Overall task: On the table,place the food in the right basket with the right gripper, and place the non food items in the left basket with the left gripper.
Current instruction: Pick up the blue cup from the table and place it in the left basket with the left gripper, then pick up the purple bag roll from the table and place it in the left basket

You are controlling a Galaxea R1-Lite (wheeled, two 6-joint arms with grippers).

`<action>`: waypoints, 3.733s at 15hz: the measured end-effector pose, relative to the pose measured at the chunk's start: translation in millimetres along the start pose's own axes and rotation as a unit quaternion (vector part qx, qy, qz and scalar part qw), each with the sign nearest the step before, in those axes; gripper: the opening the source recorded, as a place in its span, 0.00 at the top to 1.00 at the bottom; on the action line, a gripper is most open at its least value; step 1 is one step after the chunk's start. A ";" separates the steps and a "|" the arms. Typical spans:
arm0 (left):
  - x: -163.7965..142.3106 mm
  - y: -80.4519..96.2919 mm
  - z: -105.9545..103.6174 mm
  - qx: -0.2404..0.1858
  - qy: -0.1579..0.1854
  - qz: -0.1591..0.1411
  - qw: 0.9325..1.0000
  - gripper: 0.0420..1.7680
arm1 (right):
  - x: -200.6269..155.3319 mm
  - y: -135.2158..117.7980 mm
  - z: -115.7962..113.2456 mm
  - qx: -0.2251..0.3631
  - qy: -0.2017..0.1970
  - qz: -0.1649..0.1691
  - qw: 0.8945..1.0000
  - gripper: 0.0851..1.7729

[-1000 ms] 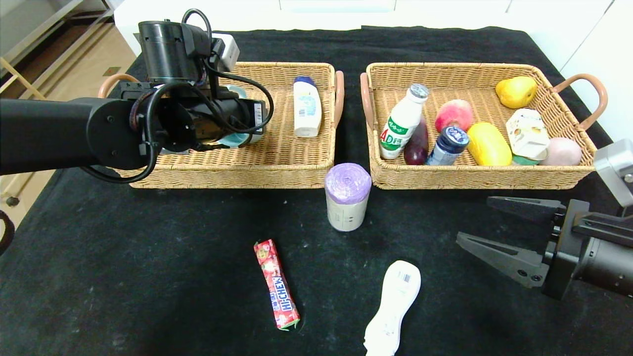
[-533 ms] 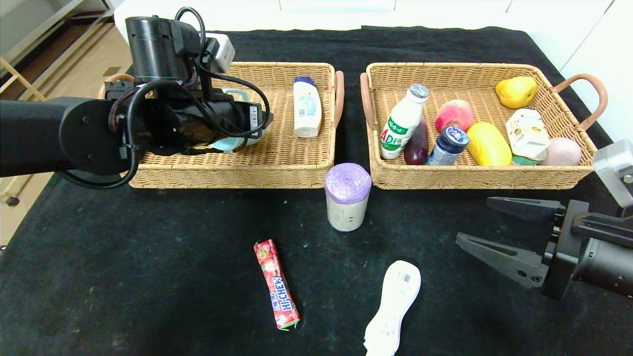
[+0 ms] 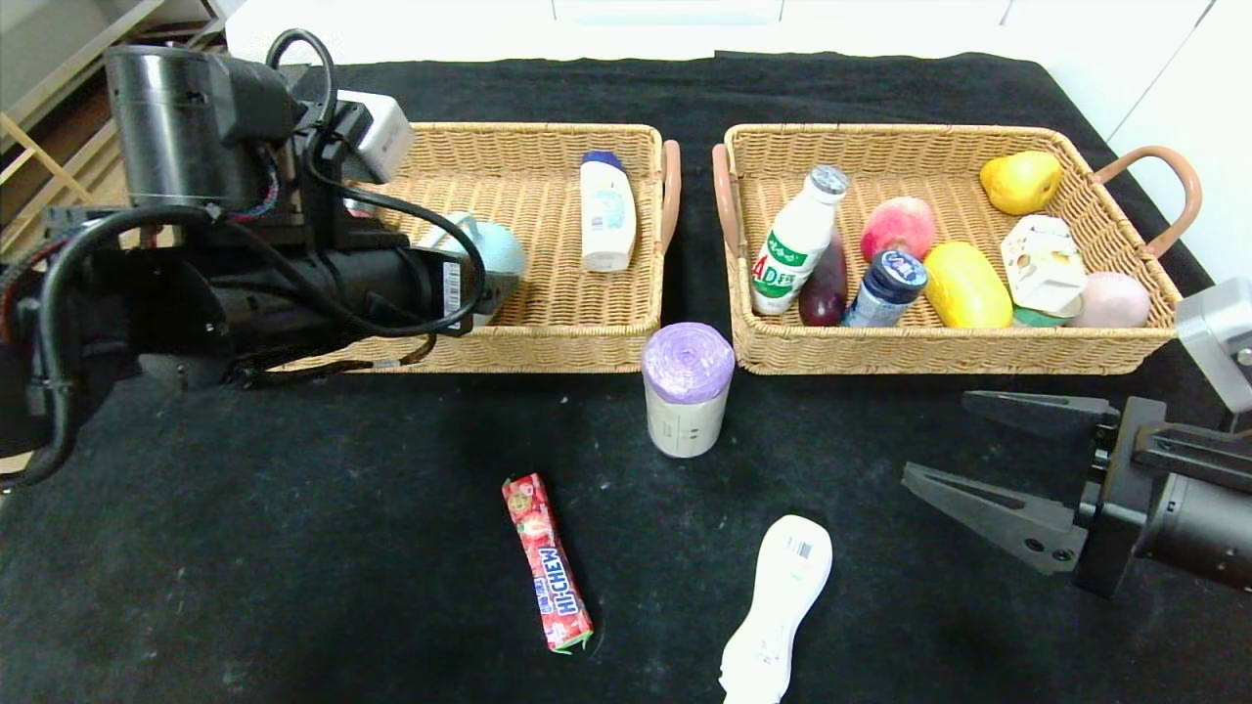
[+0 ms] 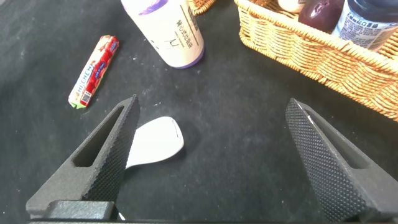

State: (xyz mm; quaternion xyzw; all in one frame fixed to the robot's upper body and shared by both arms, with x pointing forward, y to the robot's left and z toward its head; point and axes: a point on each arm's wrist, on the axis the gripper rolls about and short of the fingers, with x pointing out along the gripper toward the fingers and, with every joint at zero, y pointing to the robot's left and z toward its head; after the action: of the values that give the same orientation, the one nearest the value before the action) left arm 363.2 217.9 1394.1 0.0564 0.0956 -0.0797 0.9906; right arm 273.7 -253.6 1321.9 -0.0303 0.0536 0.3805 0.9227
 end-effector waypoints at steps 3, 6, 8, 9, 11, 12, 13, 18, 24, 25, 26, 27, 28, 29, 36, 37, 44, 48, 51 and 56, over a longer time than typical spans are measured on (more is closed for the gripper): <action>-19.9 -8.9 1.8 0.003 -0.004 -0.025 1.000 0.08 | -1.2 0.4 1.1 -0.002 -0.003 0.000 1.000 0.04; -38.5 -29.0 7.5 0.008 -0.016 -0.071 0.997 0.06 | -3.9 0.5 3.8 -0.004 -0.009 -0.002 1.000 0.04; -47.3 -42.1 9.6 0.015 -0.023 -0.098 0.995 0.06 | -5.1 0.6 5.2 -0.005 -0.012 -0.004 1.000 0.04; -50.4 -48.4 9.7 0.020 -0.025 -0.111 0.993 0.05 | -5.6 0.4 5.7 -0.005 -0.014 -0.005 1.000 0.04; -53.0 -60.2 7.8 0.032 -0.024 -0.132 0.990 0.05 | -7.1 -0.8 7.6 -0.007 -0.017 -0.010 1.000 0.04; -53.3 -66.2 6.7 0.037 -0.024 -0.141 0.989 0.05 | -7.8 -1.4 8.3 -0.007 -0.019 -0.011 1.000 0.04; -53.1 -72.1 6.0 0.040 -0.025 -0.150 0.988 0.04 | -8.8 -2.2 9.2 -0.008 -0.021 -0.013 1.000 0.04; -48.8 -100.8 2.7 0.062 -0.018 -0.172 0.983 0.04 | -13.5 -4.0 14.1 -0.011 -0.032 -0.021 0.999 0.04; -29.5 -129.0 -2.6 0.082 -0.004 -0.174 0.981 0.04 | -17.1 -7.5 17.5 -0.013 -0.039 -0.031 0.999 0.04; -25.8 -131.9 -4.1 0.084 -0.001 -0.171 0.982 0.04 | -17.4 -7.6 17.8 -0.014 -0.040 -0.031 0.999 0.04; -22.4 -134.3 -5.2 0.086 0.001 -0.169 0.982 0.04 | -17.6 -7.7 18.0 -0.014 -0.040 -0.032 0.999 0.04; -19.4 -136.4 -6.6 0.087 0.004 -0.169 0.982 0.04 | -17.7 -7.8 18.1 -0.014 -0.040 -0.033 0.999 0.04; -16.9 -138.1 -8.3 0.089 0.007 -0.168 0.982 0.03 | -17.8 -8.1 18.3 -0.014 -0.041 -0.033 0.999 0.04; -14.5 -139.7 -10.3 0.091 0.010 -0.168 0.982 0.03 | -17.9 -8.2 18.2 -0.014 -0.040 -0.034 0.999 0.04; 0.0 -147.5 -18.9 0.092 0.020 -0.165 0.982 0.03 | -20.1 -12.2 21.4 -0.016 -0.046 -0.046 0.998 0.04; 2.6 -148.0 -19.6 0.091 0.021 -0.163 0.982 0.03 | -21.5 -14.0 22.6 -0.017 -0.048 -0.051 0.997 0.04; 13.9 -152.9 -25.9 0.092 0.030 -0.160 0.982 0.03 | -23.4 -15.0 24.3 -0.018 -0.052 -0.055 0.997 0.04; 15.9 -154.2 -28.0 0.093 0.033 -0.159 0.982 0.03 | -23.4 -15.0 24.1 -0.018 -0.051 -0.056 0.997 0.04; 16.6 -154.0 -28.4 0.093 0.034 -0.158 0.983 0.22 | -23.3 -14.8 23.8 -0.018 -0.051 -0.055 0.997 0.04; 16.9 -154.1 -30.1 0.095 0.037 -0.158 0.982 0.45 | -22.9 -14.5 23.3 -0.017 -0.049 -0.054 0.997 0.04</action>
State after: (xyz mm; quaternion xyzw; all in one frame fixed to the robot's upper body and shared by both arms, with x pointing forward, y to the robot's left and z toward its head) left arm 348.1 68.1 1346.5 0.1372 0.1315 -0.2420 0.9515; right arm 269.6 -277.6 1348.0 -0.0301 -0.0002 0.3320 0.9428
